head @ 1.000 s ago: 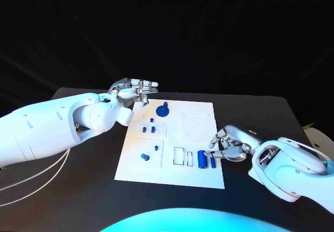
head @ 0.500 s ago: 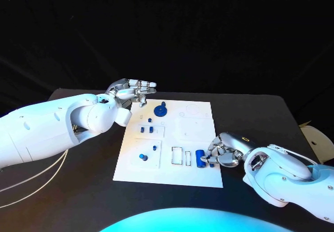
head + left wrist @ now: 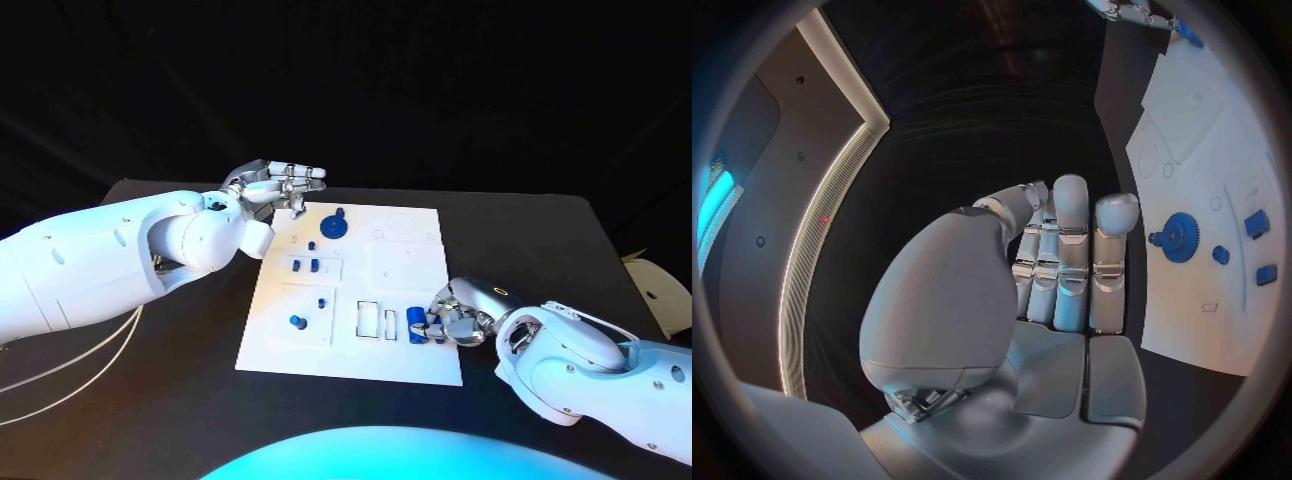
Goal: Assemble the parts on the task board
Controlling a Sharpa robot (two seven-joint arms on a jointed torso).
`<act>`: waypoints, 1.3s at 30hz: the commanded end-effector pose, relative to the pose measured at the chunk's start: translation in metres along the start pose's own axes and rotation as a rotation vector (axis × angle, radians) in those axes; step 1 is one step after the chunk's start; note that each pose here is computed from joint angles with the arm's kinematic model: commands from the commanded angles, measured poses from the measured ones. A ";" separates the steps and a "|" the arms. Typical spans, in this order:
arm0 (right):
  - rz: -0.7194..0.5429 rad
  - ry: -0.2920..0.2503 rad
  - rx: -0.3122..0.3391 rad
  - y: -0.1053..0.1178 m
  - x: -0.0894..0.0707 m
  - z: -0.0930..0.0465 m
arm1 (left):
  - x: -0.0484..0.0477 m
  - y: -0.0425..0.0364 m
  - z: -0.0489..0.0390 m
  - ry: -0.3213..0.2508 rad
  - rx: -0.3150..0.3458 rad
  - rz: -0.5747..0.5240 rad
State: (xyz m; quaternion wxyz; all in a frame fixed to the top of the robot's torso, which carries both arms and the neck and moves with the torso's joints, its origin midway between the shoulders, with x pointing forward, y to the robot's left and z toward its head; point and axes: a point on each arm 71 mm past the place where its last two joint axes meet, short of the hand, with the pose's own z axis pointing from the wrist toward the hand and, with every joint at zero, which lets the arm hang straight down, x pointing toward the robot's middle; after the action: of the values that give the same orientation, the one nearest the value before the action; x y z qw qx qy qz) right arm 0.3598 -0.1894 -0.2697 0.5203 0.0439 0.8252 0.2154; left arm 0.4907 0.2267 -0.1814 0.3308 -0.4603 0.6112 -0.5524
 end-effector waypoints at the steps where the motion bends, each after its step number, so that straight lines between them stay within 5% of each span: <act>1: -0.001 0.013 0.019 -0.001 0.003 0.002 | 0.0026 -0.0005 -0.0002 0.025 0.005 -0.009; 25: -0.093 0.066 0.041 0.011 0.015 0.015 | 0.0031 -0.0005 -0.0007 0.035 0.002 -0.024; 39: 0.038 -0.061 0.005 0.018 0.002 0.004 | 0.0030 -0.0006 -0.0011 0.036 0.002 -0.025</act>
State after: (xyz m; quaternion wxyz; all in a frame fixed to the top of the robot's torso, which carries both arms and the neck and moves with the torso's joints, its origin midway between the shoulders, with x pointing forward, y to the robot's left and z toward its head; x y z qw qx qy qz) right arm 0.3594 -0.1719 -0.2702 0.5272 0.0435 0.8224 0.2093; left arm 0.4895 0.2270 -0.1814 0.3211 -0.4608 0.6117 -0.5571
